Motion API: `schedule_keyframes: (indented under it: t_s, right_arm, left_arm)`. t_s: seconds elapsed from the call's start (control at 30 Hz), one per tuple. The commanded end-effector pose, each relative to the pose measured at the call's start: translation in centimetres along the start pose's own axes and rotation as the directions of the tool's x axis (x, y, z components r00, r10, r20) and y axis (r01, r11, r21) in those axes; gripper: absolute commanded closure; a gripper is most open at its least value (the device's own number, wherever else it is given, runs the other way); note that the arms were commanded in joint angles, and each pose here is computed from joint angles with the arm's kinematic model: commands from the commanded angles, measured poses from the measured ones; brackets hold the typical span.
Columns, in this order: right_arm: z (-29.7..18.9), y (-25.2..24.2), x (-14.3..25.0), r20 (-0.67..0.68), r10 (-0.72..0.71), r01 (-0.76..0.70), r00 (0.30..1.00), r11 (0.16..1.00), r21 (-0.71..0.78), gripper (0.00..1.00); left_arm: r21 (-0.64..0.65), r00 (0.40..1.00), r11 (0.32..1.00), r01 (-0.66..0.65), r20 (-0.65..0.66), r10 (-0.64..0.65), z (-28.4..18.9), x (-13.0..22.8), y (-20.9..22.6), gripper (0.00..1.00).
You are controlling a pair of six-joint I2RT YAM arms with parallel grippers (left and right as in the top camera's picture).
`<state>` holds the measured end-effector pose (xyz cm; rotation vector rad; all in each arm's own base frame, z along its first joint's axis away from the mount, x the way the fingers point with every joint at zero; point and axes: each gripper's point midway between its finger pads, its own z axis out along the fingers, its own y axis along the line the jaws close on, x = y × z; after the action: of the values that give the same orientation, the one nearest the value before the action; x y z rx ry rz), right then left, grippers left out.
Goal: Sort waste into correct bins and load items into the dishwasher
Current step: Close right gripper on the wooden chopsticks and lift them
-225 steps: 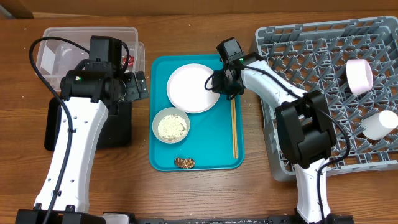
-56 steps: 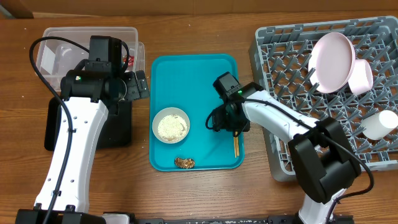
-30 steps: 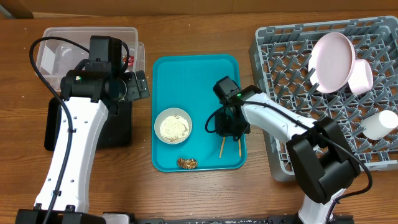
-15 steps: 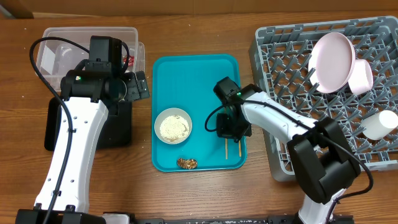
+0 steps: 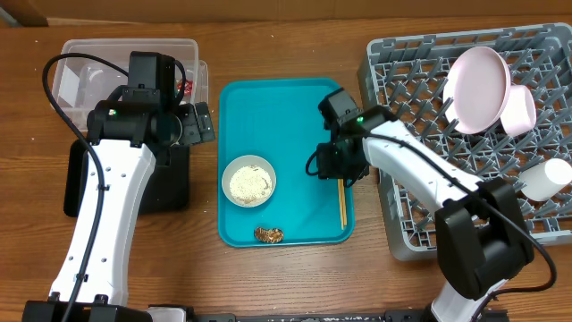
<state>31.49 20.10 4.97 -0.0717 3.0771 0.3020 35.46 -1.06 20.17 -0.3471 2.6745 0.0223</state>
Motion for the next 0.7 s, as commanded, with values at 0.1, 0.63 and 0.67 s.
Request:
schedule_keyframes:
  t_s: [0.1, 0.63, 0.67]
  right_arm:
    - [2.2, -2.2, 1.1, 0.023, -0.004, 0.003, 1.000, 0.997, 0.073, 0.54]
    - [4.7, -2.6, 4.2, -0.105, -0.014, 0.023, 0.994, 0.995, 0.094, 0.64]
    - [4.7, -2.8, 4.3, -0.111, -0.012, 0.024, 0.994, 0.994, 0.103, 0.66]
  left_arm:
    - [0.013, 1.000, 1.000, 0.019, 0.024, -0.019, -0.9, -0.6, -0.1, 0.00]
    - [0.013, 1.000, 1.000, 0.019, 0.024, -0.019, -0.9, -0.6, -0.1, 0.00]
    - [0.013, 1.000, 1.000, 0.019, 0.023, -0.019, -0.9, -0.6, -0.1, 0.00]
